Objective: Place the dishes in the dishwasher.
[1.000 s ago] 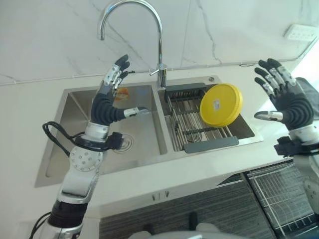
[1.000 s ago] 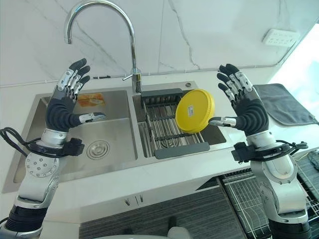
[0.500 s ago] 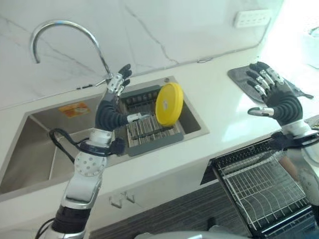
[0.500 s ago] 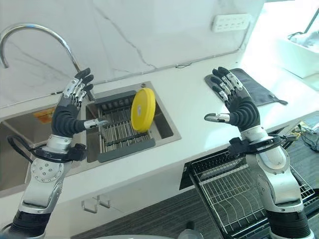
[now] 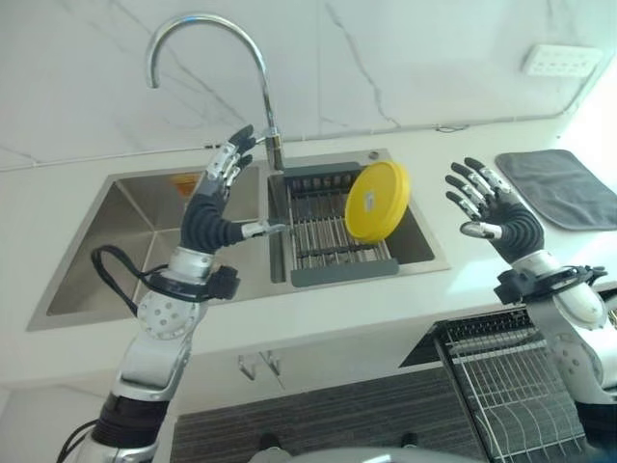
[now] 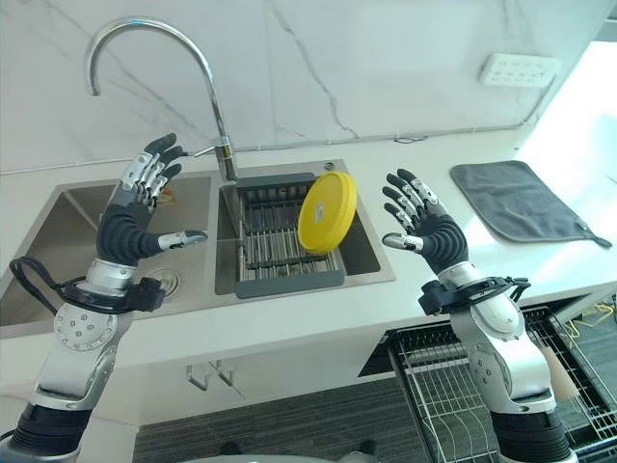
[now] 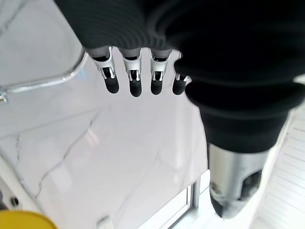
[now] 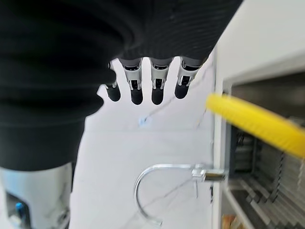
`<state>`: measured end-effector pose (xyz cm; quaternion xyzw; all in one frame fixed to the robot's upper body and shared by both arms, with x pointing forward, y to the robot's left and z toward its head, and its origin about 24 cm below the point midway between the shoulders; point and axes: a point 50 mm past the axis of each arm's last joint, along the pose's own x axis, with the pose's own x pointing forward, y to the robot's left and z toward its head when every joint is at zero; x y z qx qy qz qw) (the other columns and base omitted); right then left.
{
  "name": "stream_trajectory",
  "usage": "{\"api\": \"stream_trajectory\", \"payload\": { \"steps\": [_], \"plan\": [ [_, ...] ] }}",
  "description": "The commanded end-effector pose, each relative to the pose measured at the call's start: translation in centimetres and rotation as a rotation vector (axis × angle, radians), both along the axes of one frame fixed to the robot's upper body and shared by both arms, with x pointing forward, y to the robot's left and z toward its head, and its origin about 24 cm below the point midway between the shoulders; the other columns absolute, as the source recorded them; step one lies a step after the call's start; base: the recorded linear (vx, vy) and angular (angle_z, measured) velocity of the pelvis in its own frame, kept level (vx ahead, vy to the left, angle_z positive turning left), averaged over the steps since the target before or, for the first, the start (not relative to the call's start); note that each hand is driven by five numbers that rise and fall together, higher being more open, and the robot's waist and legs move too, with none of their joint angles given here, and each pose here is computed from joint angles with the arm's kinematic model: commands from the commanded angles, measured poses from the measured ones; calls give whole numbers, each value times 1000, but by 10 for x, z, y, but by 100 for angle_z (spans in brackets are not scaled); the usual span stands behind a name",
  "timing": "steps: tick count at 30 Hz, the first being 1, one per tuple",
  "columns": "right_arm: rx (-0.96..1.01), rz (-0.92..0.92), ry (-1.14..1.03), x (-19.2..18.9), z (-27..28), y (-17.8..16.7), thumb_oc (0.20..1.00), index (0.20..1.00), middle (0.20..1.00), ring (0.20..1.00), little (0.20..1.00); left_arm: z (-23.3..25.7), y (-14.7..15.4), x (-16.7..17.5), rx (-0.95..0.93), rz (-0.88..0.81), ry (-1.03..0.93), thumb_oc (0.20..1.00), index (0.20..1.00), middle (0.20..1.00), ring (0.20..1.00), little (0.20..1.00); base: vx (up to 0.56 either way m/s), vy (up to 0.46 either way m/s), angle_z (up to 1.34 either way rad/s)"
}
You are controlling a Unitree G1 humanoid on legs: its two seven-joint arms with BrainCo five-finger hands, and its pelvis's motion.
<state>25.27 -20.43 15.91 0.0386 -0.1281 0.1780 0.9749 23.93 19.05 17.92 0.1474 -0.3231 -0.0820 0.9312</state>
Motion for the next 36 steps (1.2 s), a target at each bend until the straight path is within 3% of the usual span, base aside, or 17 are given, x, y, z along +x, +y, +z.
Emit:
{"api": "stream_trajectory", "payload": {
  "steps": [1, 5, 11, 21, 28, 36],
  "plan": [
    [137, 17, -124, 5, 33, -1, 1000, 1000, 1000, 1000, 1000, 23, -3, -1, -31, -35, -108, 1000, 1000, 1000, 1000, 1000, 20, 165, 13],
    [251, -6, -166, 0, 29, -5, 1000, 1000, 1000, 1000, 1000, 25, -2, -1, 21, -13, -143, 1000, 1000, 1000, 1000, 1000, -20, -50, 20],
    [200, -116, -221, 7, 38, -13, 1000, 1000, 1000, 1000, 1000, 25, 12, -1, -44, 104, -158, 1000, 1000, 1000, 1000, 1000, -7, -111, -5],
    [177, -274, -209, 8, 43, -37, 1000, 1000, 1000, 1000, 1000, 17, 20, -3, -39, 120, -117, 1000, 1000, 1000, 1000, 1000, 7, -14, -3],
    [216, -237, -58, 22, 20, -41, 1000, 1000, 1000, 1000, 1000, -14, 19, 1, -52, -5, 108, 1000, 1000, 1000, 1000, 1000, 1, -14, 0],
    [248, -252, 1, 36, 9, -41, 1000, 1000, 1000, 1000, 1000, -28, 14, -19, -143, -224, 103, 1000, 1000, 1000, 1000, 1000, -12, -22, 2]
  ]
}}
